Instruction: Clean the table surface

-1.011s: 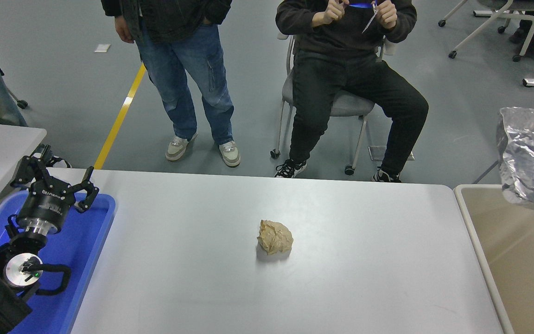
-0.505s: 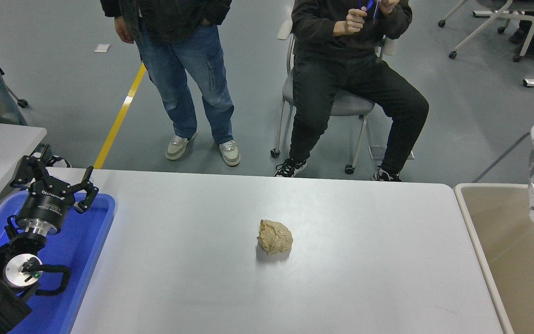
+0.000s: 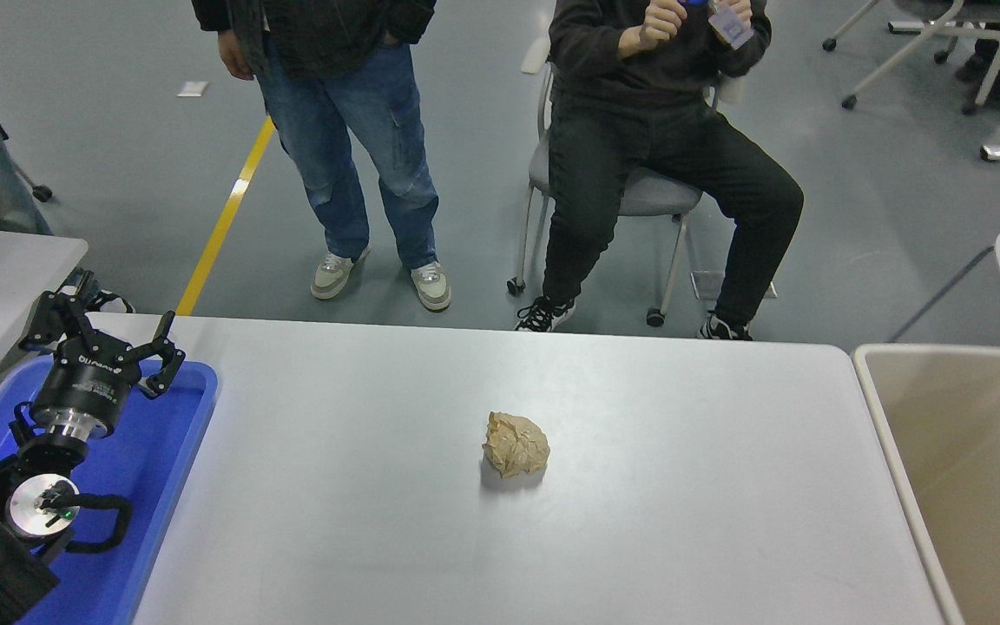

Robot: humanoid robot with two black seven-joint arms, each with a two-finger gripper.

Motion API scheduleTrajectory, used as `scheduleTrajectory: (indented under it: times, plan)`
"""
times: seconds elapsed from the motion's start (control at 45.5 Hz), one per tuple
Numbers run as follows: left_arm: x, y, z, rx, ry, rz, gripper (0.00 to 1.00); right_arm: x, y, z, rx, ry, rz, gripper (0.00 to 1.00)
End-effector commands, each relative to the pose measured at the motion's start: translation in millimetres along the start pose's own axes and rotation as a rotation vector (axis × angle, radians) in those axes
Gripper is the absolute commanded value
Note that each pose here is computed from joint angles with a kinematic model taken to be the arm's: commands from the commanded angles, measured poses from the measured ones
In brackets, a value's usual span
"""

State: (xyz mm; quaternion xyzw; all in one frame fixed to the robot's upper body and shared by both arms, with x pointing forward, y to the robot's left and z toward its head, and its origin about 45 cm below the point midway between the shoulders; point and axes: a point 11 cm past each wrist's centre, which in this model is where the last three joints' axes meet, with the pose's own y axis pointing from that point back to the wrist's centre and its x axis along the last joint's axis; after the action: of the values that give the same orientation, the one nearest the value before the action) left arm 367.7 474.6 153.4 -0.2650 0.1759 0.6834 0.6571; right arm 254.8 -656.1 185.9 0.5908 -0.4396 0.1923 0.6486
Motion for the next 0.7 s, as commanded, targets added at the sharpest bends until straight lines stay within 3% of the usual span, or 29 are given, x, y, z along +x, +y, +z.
scheduleTrajectory:
  times: [0.0,0.681]
  plan:
    - [0.0,0.0,0.0,0.0,0.0,0.0,1.0,-28.8,-9.5,1.7,-0.035,0.139,-0.003,0.0]
    - [0.0,0.0,0.0,0.0,0.0,0.0,1.0,-52.9,-32.2,-21.7,-0.077,0.26,0.002,0.0]
